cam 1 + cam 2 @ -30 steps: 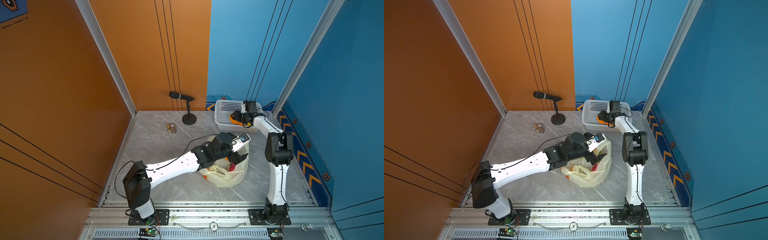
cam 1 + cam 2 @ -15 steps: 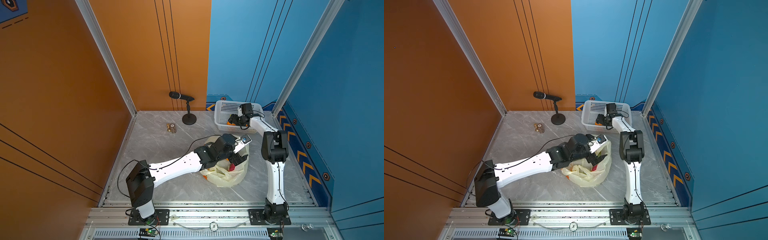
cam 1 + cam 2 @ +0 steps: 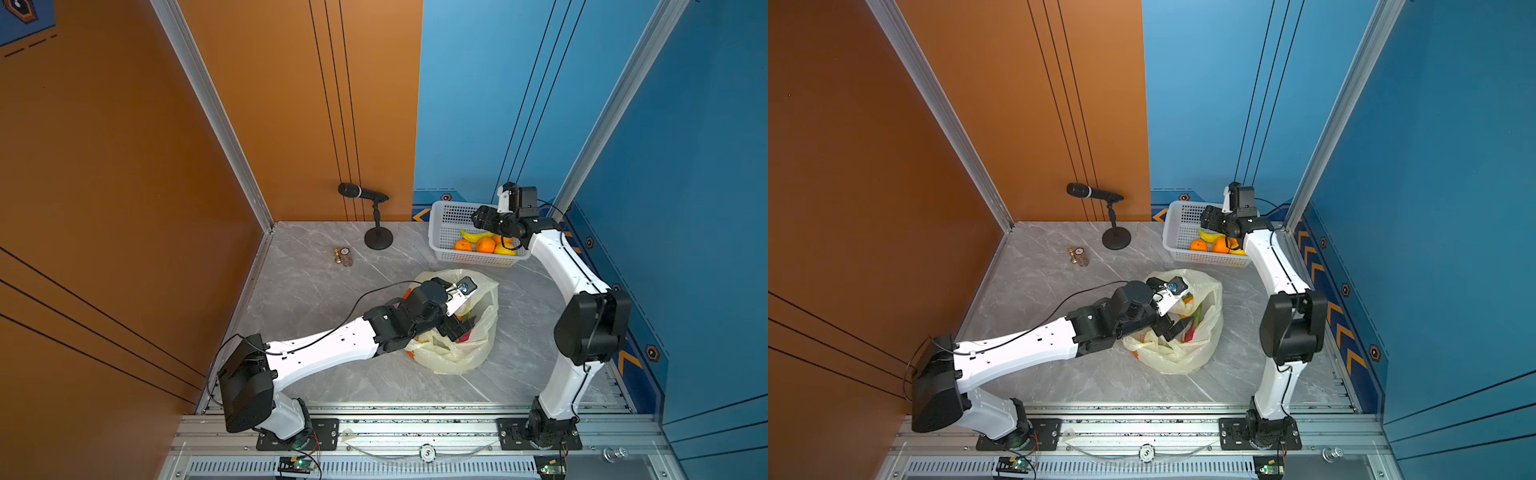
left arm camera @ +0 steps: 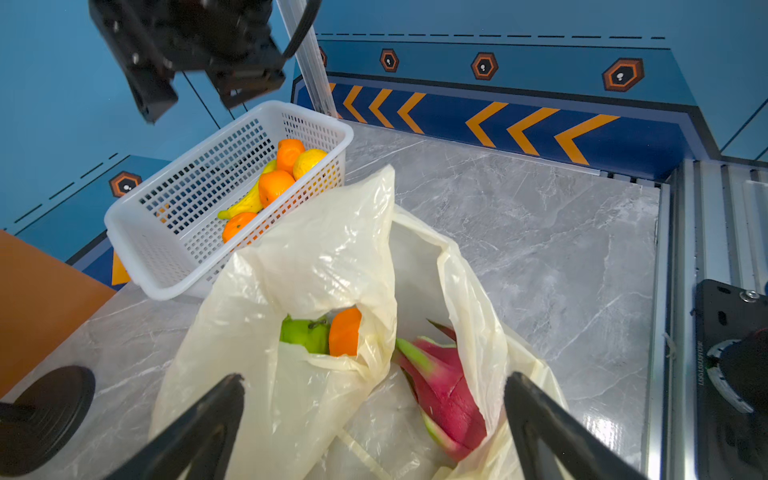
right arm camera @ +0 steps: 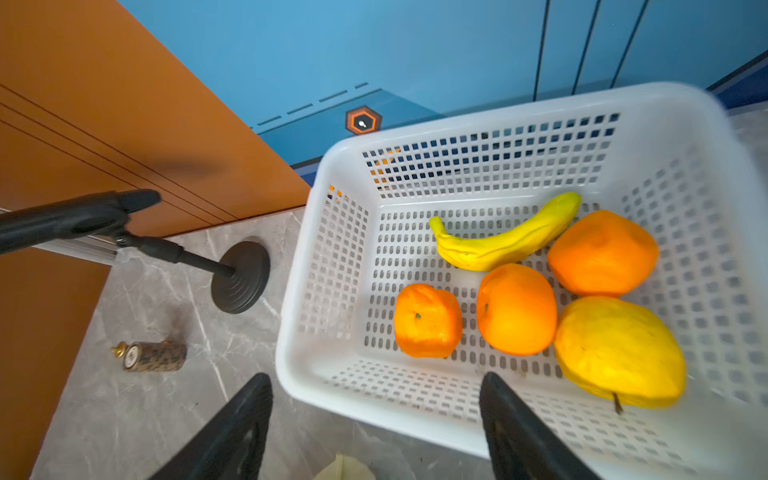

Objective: Untie the knot of the plastic bag and take out the fruit
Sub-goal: 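Return the right gripper to the bag while the left gripper reaches toward the dragon fruit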

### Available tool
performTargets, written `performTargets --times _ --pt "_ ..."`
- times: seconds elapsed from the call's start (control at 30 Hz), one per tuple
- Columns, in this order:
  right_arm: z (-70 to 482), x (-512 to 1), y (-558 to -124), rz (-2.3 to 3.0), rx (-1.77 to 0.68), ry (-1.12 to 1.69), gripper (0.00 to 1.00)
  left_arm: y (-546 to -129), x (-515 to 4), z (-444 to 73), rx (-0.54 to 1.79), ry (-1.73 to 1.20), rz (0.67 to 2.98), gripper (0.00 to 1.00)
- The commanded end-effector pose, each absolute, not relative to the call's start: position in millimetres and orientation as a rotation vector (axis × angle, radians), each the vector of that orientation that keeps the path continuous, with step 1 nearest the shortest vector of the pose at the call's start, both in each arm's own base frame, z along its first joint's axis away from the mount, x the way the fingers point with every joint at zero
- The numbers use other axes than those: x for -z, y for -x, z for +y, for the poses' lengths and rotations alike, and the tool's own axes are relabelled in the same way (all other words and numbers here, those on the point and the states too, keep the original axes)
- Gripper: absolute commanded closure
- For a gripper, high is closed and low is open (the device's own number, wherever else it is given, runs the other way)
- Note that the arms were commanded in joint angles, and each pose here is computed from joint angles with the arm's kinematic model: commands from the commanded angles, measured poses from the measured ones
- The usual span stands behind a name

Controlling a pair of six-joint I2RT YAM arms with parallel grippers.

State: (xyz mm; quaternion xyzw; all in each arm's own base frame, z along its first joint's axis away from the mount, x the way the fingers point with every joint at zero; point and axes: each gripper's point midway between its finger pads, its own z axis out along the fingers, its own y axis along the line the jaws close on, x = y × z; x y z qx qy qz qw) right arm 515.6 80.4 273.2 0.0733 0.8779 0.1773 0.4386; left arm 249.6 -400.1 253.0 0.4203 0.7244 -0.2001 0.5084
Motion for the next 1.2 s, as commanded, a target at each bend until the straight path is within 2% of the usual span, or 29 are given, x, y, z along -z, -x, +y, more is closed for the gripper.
performTargets --times 0.0,0.23,0.37,0.47,0.8,1.07,1.17 --pt "73.0 -293.7 -481.5 2.138 -0.414 -0.196 0.19 -257.1 -252.3 -380.4 0.485 -0.877 1.808 0.0" --pt "69.6 -317.0 -399.3 2.086 -0.391 -0.188 0.17 -285.0 -219.4 -341.9 0.479 -0.651 2.04 0.08" --pt "81.1 -307.2 -352.4 2.095 -0.373 -0.142 0.16 -288.6 -193.7 -336.5 0.527 -0.606 2.181 0.19" --pt "87.6 -290.1 -322.1 2.144 -0.341 -0.112 0.16 -282.0 -176.3 -341.9 0.561 -0.627 2.225 0.21" --pt "97.1 -215.9 -245.7 2.405 -0.143 -0.015 0.16 -237.1 -104.4 -351.0 0.561 -0.797 2.338 0.27" --pt "106.8 -155.0 -215.9 2.557 -0.072 -0.009 0.14 -176.2 -87.3 -393.2 0.803 -1.057 2.276 0.25" --pt "106.6 -132.8 -209.6 2.606 -0.056 -0.018 0.17 -167.3 -84.6 -400.7 0.818 -1.099 2.255 0.24"
